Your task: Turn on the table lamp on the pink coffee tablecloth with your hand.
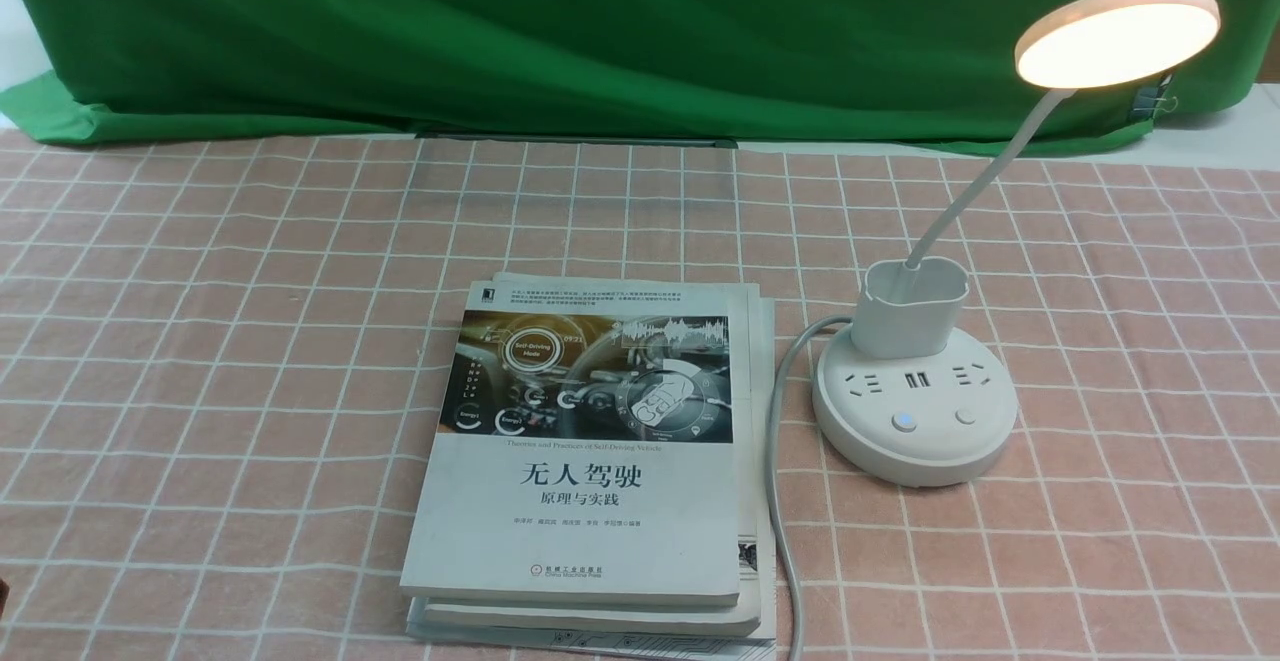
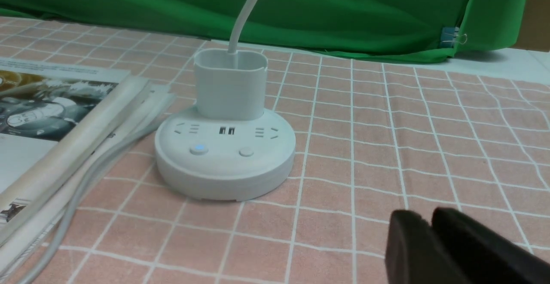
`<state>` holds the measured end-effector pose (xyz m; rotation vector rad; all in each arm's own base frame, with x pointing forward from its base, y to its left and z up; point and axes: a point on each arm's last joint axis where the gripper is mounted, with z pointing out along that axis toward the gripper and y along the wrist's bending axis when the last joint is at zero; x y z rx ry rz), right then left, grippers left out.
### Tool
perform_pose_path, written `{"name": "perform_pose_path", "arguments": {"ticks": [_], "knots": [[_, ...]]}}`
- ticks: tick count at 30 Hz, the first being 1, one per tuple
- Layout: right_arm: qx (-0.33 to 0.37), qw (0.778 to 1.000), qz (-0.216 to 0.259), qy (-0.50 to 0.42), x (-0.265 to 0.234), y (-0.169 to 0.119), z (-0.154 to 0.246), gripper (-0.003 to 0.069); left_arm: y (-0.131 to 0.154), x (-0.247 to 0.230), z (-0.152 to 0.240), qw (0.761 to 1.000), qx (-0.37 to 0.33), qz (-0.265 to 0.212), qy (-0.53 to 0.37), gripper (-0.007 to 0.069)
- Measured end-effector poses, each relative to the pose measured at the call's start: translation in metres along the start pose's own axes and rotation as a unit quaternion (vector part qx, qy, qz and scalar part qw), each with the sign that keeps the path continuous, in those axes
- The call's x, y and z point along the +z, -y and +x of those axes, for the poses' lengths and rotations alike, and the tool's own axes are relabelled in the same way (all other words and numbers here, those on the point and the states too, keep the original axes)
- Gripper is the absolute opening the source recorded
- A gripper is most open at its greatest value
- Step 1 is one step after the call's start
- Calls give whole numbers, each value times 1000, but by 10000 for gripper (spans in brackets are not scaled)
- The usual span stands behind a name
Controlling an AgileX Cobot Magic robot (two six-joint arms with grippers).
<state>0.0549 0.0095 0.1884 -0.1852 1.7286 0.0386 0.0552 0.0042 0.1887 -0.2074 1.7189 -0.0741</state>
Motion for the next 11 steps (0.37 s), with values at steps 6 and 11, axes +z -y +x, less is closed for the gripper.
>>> {"name": "perform_pose_path", "arguments": {"ticks": [6, 11], "knots": [[0, 1000, 0, 0, 0, 0, 0, 129, 0, 0, 0, 1000, 1, 0, 0, 19], [0, 1000, 0, 0, 0, 0, 0, 141, 0, 0, 0, 1000, 1, 0, 0, 19]]}}
